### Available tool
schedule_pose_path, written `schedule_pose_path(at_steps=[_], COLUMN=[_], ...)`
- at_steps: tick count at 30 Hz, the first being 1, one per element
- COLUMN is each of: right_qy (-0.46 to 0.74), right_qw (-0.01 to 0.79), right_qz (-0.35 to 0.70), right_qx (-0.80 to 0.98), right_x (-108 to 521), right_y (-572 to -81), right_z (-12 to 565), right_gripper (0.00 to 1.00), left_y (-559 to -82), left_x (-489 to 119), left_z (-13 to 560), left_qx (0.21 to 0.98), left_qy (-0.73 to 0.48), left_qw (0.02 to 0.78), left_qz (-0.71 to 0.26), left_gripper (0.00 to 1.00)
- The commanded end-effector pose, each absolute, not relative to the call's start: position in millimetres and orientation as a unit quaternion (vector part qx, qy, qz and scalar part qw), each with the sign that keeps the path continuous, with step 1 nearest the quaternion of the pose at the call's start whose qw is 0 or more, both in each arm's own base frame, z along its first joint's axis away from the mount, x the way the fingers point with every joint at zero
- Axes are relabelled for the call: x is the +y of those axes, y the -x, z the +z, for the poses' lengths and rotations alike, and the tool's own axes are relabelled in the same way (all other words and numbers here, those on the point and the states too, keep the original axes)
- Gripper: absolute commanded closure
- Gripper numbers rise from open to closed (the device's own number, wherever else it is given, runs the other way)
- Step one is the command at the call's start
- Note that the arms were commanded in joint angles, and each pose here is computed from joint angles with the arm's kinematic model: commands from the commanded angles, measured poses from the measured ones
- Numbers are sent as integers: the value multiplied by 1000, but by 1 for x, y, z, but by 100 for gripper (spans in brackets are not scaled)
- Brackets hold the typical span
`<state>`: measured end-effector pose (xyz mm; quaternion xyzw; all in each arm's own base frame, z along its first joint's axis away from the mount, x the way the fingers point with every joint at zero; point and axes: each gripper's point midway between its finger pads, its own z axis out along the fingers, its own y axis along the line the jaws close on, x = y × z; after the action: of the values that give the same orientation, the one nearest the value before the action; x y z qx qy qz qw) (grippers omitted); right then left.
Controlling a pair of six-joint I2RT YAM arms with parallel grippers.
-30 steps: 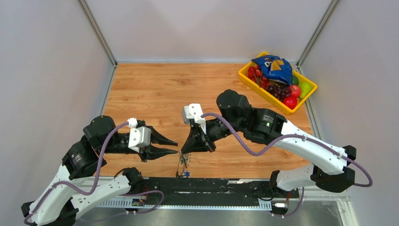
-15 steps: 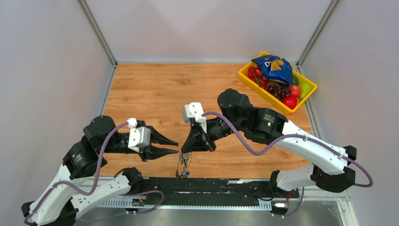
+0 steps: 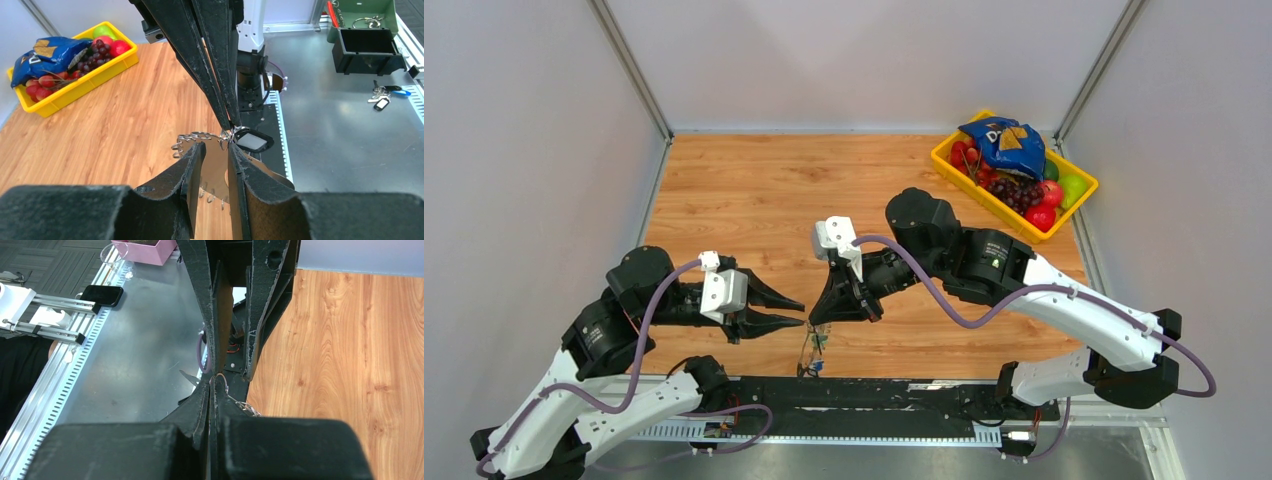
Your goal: Put the keys on the keyring
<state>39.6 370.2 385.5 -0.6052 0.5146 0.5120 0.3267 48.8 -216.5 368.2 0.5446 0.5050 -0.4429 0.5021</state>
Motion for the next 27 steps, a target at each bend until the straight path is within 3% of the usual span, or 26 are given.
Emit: schedule_pose_path(at_steps=[1,16,27], right_qy=[592,595,588], right_qw=[379,375,381], right_qz=[533,526,511], right_qx=[471,479,498], right_x=[378,378,376], right_y=[-41,-43,-50], right_z=[427,417,405], right_gripper=[100,100,100], left_y=[-51,-49,-52], left_x=[-221,-216,-214], left_z=[377,380,379], left_qx=[487,486,495], left_qy=[-542,-540,-534], left_qw=[518,525,529], left_qz=[-448,-443,-436], left_gripper=[66,67,61])
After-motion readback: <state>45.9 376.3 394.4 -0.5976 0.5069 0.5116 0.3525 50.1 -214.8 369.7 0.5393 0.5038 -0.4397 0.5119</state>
